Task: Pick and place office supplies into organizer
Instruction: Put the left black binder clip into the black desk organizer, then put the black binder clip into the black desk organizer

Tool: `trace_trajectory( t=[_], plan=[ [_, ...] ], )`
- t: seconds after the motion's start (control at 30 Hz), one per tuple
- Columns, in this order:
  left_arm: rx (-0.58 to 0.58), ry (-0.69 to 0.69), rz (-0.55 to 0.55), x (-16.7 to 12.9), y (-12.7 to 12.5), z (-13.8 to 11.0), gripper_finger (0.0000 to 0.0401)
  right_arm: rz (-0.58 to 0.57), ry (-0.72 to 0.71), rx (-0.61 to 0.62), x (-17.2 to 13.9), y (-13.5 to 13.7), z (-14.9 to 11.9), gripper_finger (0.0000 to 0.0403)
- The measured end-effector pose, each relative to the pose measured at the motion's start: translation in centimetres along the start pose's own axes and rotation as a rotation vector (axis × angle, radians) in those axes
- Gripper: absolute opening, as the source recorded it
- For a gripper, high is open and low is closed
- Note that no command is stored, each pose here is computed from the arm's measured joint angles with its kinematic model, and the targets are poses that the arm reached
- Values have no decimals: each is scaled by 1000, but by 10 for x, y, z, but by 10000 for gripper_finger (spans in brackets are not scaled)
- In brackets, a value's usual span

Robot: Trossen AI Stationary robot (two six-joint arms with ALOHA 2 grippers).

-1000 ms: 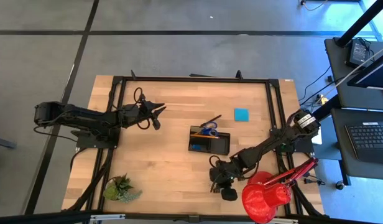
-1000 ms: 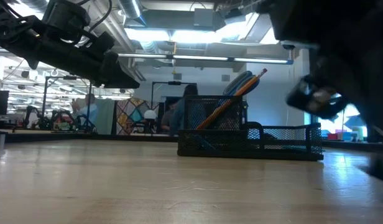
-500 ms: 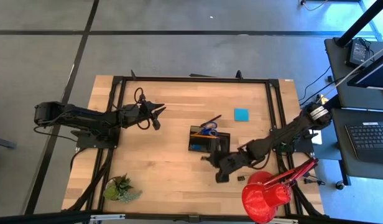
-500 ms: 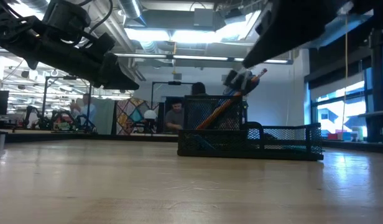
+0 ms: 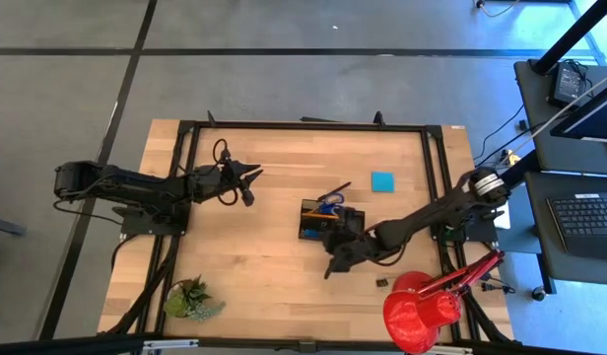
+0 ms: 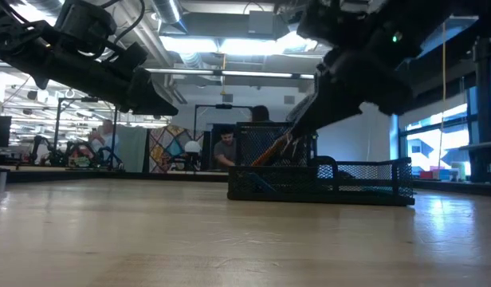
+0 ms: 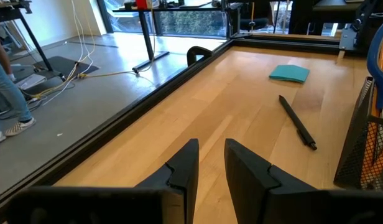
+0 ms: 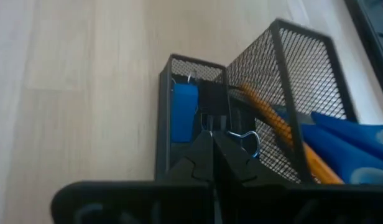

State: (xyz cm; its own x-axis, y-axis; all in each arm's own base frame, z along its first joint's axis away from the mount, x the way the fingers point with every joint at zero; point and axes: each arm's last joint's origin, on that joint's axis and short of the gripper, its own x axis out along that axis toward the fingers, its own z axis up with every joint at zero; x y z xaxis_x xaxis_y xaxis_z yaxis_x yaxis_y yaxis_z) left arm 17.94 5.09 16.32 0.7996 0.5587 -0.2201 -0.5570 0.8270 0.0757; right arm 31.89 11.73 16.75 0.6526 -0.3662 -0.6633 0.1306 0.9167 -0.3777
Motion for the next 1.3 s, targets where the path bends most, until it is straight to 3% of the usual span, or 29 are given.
trace_trajectory(
  t=[0.33,0.9,1.3],
  plan=[
    [0,0,0,0,0,0,72,25,44,5,11,5,-7,4],
    [0,0,0,0,0,0,72,48,49,0,11,5,-7,41],
    [0,1,0,0,0,0,72,57,88,-52,3,11,-6,156]
  ],
)
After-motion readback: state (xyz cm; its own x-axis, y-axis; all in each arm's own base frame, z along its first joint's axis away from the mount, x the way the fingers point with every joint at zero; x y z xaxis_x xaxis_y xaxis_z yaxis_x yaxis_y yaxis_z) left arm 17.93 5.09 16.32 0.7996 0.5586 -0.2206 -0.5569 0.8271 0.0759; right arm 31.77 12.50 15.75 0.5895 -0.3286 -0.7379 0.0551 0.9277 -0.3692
